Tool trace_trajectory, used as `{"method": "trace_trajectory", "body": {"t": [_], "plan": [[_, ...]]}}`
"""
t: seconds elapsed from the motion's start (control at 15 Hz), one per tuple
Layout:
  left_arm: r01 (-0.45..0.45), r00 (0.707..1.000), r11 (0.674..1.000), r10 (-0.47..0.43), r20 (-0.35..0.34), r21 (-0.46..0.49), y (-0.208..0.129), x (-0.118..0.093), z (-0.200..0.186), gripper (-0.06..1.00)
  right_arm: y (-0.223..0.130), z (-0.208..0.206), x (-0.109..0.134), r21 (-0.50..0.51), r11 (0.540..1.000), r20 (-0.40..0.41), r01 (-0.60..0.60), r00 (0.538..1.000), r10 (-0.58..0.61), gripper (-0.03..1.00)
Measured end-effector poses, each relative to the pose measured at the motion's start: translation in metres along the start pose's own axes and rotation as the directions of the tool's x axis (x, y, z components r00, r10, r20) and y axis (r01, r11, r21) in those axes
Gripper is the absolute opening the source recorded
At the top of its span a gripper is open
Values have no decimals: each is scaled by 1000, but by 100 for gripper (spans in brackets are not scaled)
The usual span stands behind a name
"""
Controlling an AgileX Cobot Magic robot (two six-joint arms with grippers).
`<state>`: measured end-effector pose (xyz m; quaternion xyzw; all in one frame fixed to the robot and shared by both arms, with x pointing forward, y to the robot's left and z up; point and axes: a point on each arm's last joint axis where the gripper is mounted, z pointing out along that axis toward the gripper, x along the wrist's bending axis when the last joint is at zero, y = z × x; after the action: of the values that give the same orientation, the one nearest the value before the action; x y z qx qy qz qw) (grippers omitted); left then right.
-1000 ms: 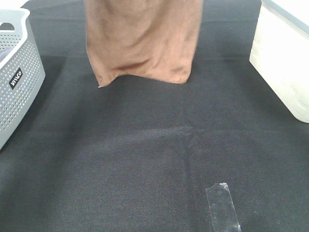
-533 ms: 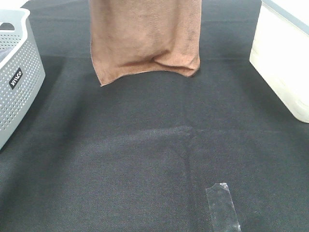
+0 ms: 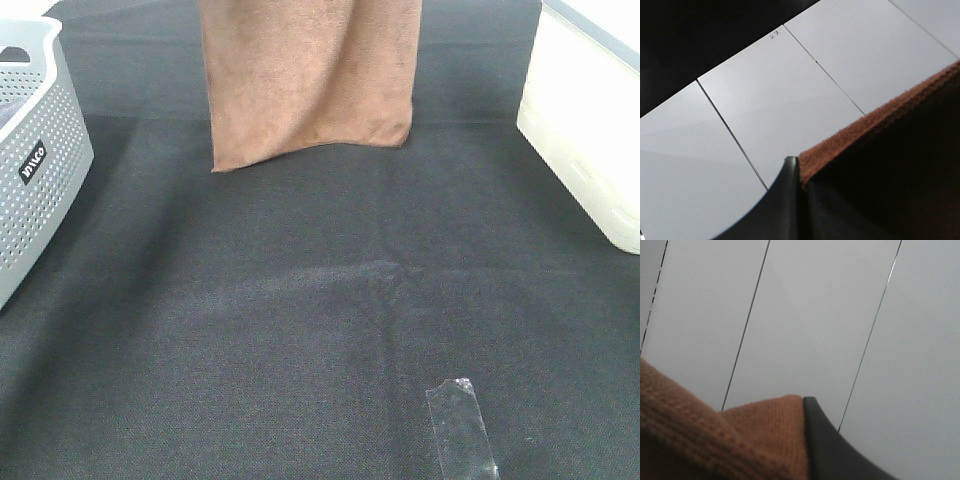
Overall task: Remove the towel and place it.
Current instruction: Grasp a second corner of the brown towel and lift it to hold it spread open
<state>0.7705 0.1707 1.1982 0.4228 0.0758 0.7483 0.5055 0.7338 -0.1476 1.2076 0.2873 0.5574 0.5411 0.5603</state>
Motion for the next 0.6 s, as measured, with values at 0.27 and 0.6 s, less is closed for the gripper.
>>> {"method": "trace_trajectory", "body": {"t": [0.27, 0.6], "plan": [[-9, 1000, 999, 8, -25, -50, 10, 7, 2, 0, -1, 0, -8, -12, 1000, 14, 2, 1000, -1, 0], [-52, 999, 998, 53, 10, -44, 10, 4, 2, 0, -8, 0, -9, 56, 998, 19, -1, 1000, 0, 0]]}}
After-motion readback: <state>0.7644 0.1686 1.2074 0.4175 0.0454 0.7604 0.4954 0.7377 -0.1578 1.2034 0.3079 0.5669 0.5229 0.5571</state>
